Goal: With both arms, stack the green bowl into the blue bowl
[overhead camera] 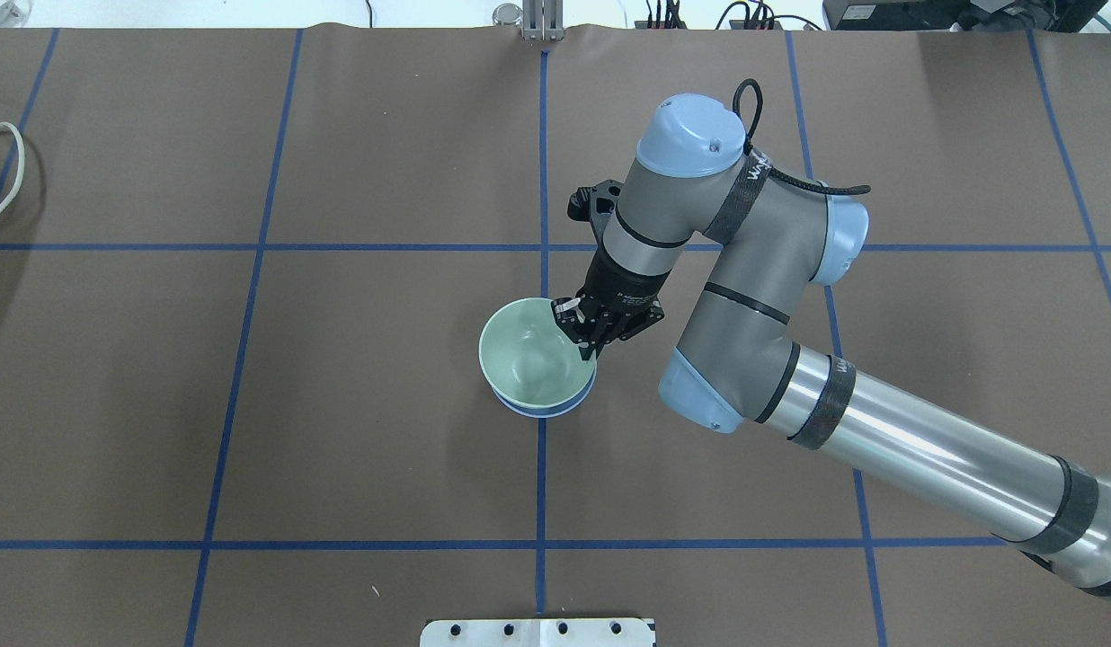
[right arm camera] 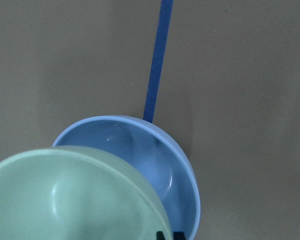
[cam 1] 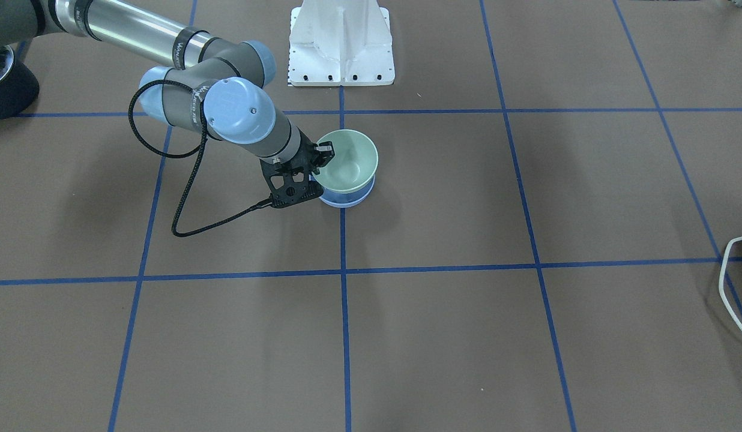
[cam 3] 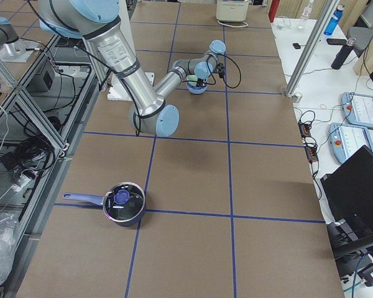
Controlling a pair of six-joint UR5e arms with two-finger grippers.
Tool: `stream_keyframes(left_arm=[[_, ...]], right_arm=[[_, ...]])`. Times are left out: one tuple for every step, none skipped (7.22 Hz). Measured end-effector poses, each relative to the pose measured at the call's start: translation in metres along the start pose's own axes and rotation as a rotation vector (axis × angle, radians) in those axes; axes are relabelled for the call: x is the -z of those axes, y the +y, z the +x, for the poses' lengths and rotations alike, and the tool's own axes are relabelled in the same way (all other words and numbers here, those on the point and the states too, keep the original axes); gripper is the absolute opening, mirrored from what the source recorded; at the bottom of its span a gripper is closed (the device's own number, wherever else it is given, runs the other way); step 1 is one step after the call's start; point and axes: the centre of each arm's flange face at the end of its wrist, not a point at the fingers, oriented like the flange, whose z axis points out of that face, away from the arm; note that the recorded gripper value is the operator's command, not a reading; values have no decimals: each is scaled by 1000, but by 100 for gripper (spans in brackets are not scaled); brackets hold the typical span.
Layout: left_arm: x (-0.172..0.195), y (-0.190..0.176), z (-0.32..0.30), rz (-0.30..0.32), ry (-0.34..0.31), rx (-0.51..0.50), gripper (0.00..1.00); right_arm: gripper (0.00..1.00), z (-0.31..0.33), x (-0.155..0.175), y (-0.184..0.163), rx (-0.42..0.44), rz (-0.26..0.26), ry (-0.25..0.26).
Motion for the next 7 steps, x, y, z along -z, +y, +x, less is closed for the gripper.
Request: stream_keyframes(left_arm=[[0,5,-4,-3,-13,1,98],[0,7,-6,-3,-18,2,98],[0,8,-6,-4,-19,2,98],[-1,9,-7,-7,-19,4,98],[-2,10,-8,-10,-19,6,98],[-3,9,-7,-11,-19,6,98],[-3,8,-7,-12,-19,7,98]], right_arm=[[0,1,1,-2,-4,12,9],[0,3,2,-4,-8,21,17],[0,5,1,-6,-12,28,26],[0,6,-1,-9,-18,32,33],[0,6,-3,-10,-21,33,38],[0,5,-5,-10,-21,31,40],[0,3,-8,-9,-20,28,40]])
